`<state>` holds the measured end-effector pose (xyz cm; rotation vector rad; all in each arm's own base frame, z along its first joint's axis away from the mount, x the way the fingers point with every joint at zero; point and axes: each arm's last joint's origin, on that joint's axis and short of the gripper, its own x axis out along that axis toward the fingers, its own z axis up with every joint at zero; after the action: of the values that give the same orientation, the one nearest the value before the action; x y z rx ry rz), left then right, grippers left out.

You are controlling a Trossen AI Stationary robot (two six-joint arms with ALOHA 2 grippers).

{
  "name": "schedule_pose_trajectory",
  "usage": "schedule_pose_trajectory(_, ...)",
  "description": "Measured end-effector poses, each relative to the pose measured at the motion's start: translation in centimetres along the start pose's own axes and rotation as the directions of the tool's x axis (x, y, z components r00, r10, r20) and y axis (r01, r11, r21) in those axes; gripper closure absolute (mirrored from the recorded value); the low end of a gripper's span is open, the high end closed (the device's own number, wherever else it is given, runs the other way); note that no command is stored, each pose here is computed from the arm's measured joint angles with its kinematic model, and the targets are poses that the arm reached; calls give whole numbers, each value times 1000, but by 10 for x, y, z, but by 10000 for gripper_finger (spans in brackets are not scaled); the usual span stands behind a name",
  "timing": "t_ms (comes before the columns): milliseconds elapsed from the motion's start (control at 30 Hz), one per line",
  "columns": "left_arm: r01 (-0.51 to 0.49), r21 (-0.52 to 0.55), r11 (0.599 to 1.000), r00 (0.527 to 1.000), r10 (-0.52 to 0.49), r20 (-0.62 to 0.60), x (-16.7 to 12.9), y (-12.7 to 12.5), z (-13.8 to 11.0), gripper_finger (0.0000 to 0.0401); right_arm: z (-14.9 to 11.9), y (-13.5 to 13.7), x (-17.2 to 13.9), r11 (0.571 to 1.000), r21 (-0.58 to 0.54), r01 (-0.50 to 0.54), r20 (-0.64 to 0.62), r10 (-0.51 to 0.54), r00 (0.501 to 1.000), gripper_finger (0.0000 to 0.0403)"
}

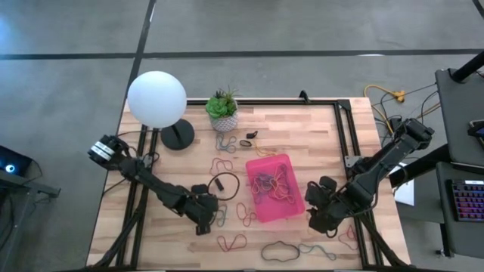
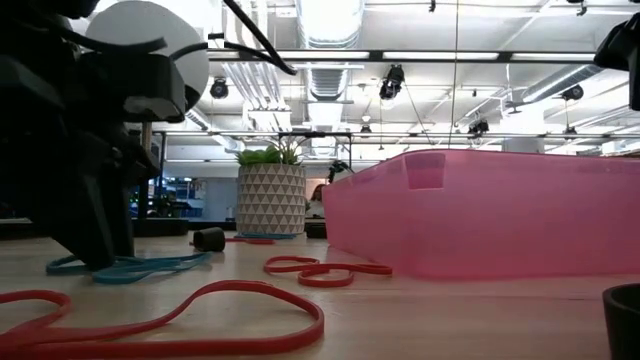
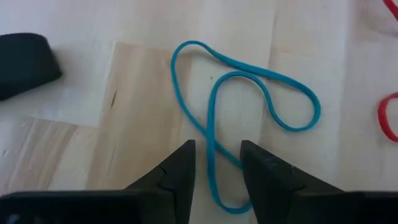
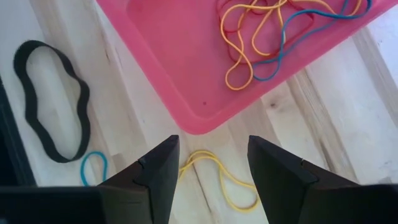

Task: Pick and place rubber bands into bin
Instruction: Put the blue rubber band into the red bin

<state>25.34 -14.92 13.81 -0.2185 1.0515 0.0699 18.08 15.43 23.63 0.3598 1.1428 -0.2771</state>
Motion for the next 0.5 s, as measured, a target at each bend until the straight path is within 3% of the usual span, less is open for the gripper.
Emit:
schedule_pose_trajectory(300, 16, 53, 998, 1000, -16, -8, 18, -4, -2, 393, -4, -5, 6, 999, 40, 32, -15, -31, 999, 225)
schedule_pose_trajectory(500, 93, 110, 990, 995, -98, 36, 1, -2, 20, 399, -6, -6, 6, 998, 53, 46, -20, -45, 999, 225)
